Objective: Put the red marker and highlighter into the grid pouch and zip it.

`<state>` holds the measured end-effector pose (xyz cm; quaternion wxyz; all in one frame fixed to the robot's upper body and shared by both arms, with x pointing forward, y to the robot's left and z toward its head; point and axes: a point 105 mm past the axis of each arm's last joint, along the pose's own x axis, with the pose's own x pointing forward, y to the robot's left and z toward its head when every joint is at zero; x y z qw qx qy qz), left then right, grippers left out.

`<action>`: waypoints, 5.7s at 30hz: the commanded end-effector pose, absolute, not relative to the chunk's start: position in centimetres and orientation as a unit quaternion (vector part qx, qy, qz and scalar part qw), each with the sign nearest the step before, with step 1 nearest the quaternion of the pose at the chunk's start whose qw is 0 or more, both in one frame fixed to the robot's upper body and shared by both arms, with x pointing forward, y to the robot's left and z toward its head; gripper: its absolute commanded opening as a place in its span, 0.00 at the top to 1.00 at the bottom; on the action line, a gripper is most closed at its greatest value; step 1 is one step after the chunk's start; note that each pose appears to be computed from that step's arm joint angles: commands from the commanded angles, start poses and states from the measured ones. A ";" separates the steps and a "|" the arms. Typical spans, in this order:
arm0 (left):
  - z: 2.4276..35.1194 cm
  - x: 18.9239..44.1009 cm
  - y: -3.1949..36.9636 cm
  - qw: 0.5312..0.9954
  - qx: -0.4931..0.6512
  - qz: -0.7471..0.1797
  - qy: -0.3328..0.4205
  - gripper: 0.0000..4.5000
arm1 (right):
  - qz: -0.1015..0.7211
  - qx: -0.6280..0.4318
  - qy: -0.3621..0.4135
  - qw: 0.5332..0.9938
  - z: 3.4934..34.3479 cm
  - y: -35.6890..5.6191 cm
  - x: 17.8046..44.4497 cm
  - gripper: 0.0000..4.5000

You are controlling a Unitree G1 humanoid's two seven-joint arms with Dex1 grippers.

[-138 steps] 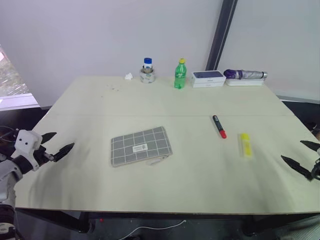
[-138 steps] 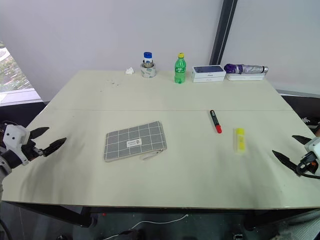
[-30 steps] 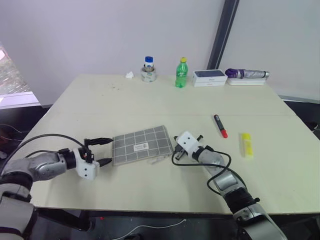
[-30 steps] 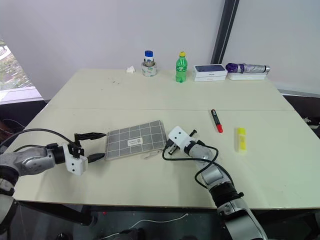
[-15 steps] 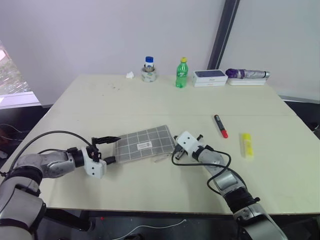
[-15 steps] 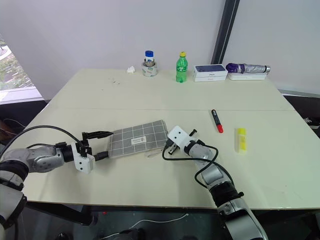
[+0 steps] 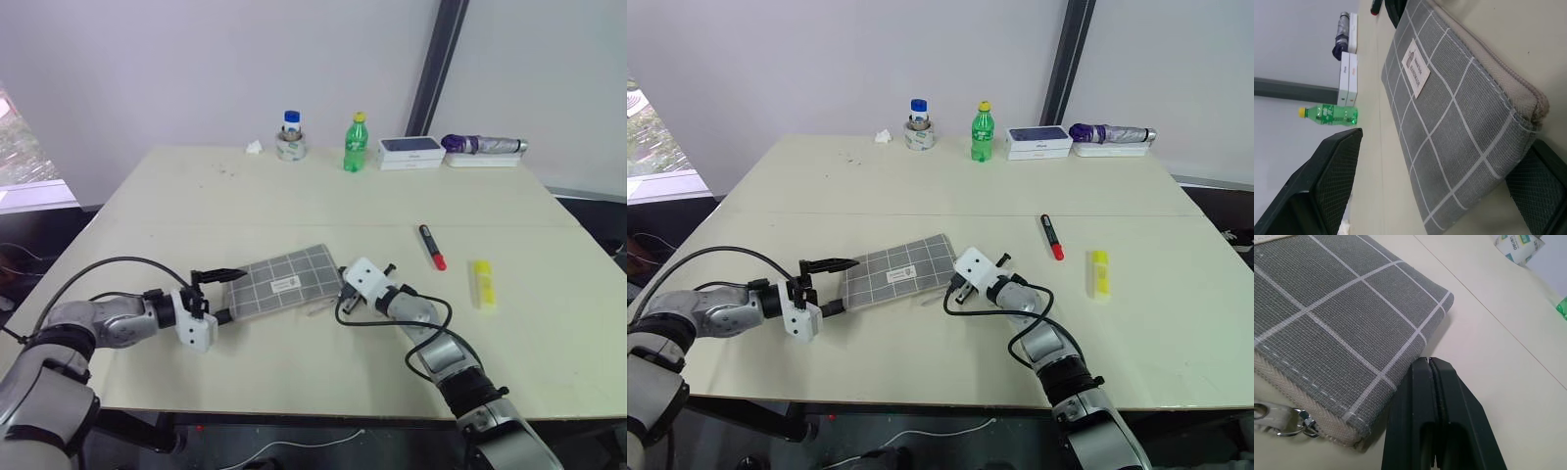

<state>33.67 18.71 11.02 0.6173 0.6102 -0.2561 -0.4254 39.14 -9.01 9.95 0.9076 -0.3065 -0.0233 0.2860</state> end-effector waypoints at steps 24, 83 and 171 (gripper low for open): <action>9.1 31.9 17.9 0.643 0.553 -0.477 -0.231 0.99 | 0.295 -0.308 -0.055 0.903 11.3 -8.4 38.5 1.00; 14.3 33.2 13.6 0.762 0.426 -0.374 -0.312 1.00 | 0.298 -0.101 -0.009 0.949 14.1 -8.3 35.3 0.99; 16.8 36.7 11.6 0.817 0.415 -0.227 -0.330 1.00 | 0.191 -0.202 -0.063 0.959 16.2 -17.3 33.5 0.01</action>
